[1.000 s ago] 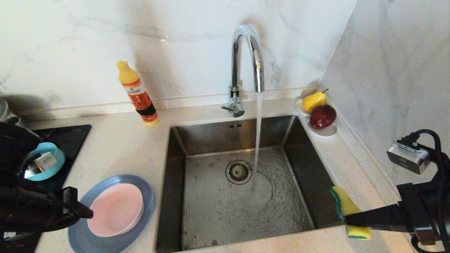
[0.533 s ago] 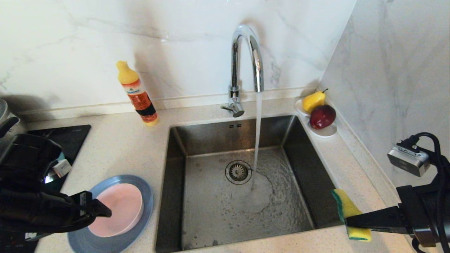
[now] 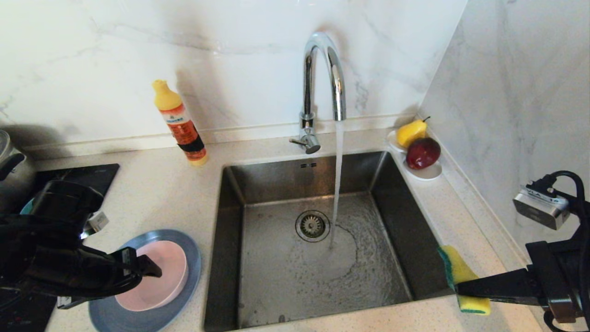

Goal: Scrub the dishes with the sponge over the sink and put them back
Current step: Wash the bowl

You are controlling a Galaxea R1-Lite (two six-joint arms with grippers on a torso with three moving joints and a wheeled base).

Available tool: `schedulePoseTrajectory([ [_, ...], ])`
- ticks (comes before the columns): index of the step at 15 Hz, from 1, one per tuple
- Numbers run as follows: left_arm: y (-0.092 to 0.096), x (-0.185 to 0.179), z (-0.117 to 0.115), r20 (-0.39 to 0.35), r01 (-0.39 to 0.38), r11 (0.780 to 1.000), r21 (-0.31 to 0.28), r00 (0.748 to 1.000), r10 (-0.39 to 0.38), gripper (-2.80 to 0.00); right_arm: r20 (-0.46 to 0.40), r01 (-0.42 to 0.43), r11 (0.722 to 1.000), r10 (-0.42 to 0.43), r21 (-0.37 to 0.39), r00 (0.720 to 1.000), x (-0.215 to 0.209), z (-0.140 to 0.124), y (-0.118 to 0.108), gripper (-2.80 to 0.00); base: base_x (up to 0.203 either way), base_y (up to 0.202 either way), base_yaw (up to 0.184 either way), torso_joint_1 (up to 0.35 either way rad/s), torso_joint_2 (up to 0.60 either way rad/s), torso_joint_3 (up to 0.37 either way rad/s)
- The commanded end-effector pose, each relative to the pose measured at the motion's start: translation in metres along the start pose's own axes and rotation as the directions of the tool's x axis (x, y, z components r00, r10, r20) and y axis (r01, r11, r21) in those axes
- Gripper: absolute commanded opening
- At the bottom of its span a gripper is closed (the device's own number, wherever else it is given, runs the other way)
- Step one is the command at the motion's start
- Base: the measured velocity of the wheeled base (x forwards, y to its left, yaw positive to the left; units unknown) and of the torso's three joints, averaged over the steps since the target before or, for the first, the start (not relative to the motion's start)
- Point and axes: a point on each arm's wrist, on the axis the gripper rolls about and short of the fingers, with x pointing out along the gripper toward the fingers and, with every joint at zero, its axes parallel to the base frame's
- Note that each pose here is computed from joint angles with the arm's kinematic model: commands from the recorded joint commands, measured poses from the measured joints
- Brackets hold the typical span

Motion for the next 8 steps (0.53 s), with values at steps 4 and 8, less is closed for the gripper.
schedulePoseTrajectory([
  [4, -0.003, 0.016, 0.008, 0.016, 0.003, 1.000, -0.012, 1.000, -0.003, 0.00, -0.004, -0.002, 1.000, 0.002, 0.003, 1.000, 0.000, -0.001, -0.001, -2.80, 0.000, 0.000, 0.000, 0.000, 0.00, 0.000],
  [8, -0.002, 0.016, 0.014, 0.040, -0.007, 0.999, -0.032, 0.999, 0.008, 0.00, -0.003, -0.003, 1.000, 0.003, 0.000, 1.000, -0.001, -0.002, 0.000, -2.80, 0.000, 0.000, 0.000, 0.000, 0.00, 0.000],
])
